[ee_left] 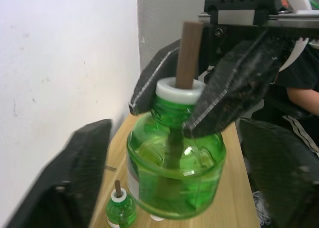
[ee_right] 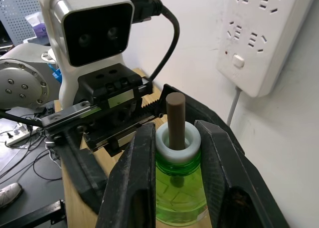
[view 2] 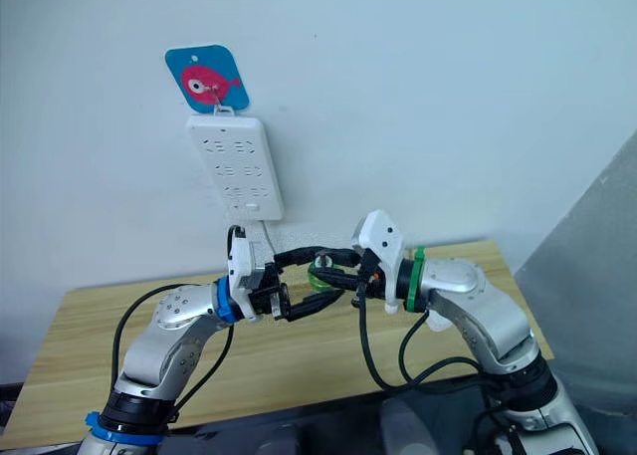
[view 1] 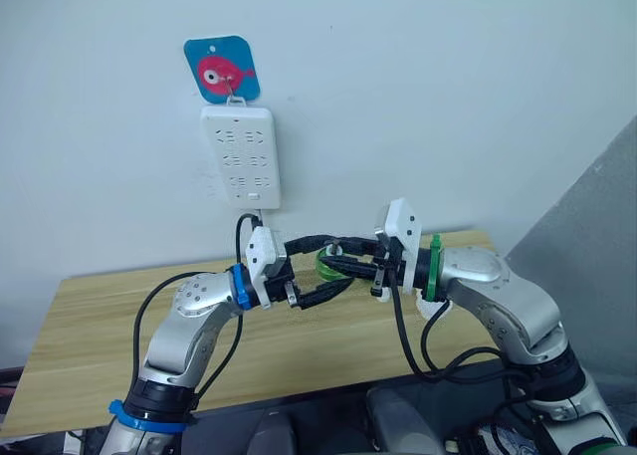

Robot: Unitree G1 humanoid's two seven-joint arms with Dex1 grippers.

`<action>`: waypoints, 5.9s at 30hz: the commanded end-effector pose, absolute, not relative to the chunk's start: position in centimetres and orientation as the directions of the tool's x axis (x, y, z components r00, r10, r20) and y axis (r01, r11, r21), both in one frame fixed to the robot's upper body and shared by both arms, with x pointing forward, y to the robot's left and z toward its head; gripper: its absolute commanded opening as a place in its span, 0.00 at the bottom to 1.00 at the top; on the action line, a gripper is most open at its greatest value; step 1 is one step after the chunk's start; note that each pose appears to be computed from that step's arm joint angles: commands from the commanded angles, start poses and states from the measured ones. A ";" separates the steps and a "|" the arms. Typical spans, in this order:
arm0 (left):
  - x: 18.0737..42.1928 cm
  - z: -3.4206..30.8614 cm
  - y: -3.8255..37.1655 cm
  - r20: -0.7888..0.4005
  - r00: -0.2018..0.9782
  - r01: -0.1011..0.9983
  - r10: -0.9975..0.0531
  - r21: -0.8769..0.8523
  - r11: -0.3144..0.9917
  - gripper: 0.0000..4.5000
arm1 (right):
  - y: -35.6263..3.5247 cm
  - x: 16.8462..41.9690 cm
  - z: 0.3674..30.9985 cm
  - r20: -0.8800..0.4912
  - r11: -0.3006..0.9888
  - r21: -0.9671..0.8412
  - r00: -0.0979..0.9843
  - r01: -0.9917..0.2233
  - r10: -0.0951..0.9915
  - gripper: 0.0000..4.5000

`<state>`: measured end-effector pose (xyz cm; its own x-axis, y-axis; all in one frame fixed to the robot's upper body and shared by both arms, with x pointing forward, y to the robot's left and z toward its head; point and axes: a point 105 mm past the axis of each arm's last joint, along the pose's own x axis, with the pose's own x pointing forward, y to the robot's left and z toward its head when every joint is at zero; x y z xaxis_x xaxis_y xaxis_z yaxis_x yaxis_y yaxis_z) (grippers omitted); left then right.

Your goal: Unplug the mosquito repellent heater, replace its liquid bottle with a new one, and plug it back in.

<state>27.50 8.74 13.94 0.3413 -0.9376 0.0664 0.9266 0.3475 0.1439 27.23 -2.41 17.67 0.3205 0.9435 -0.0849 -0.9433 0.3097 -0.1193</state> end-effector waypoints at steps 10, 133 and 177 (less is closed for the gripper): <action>26.5 18.5 8.3 0.166 0.339 0.940 -0.926 -0.108 0.325 1.00 | -6.4 28.7 22.5 0.150 0.371 0.226 0.408 -0.901 0.900 0.18; 27.9 25.2 5.9 0.427 0.344 0.880 -0.836 -0.457 0.128 0.51 | -6.1 27.7 26.9 0.408 0.088 0.638 0.432 -0.765 0.805 0.18; 27.3 15.9 10.9 0.033 0.365 0.907 -0.930 -0.236 0.348 0.51 | -19.9 31.7 9.9 -0.752 0.798 -0.225 0.620 -0.560 0.223 1.00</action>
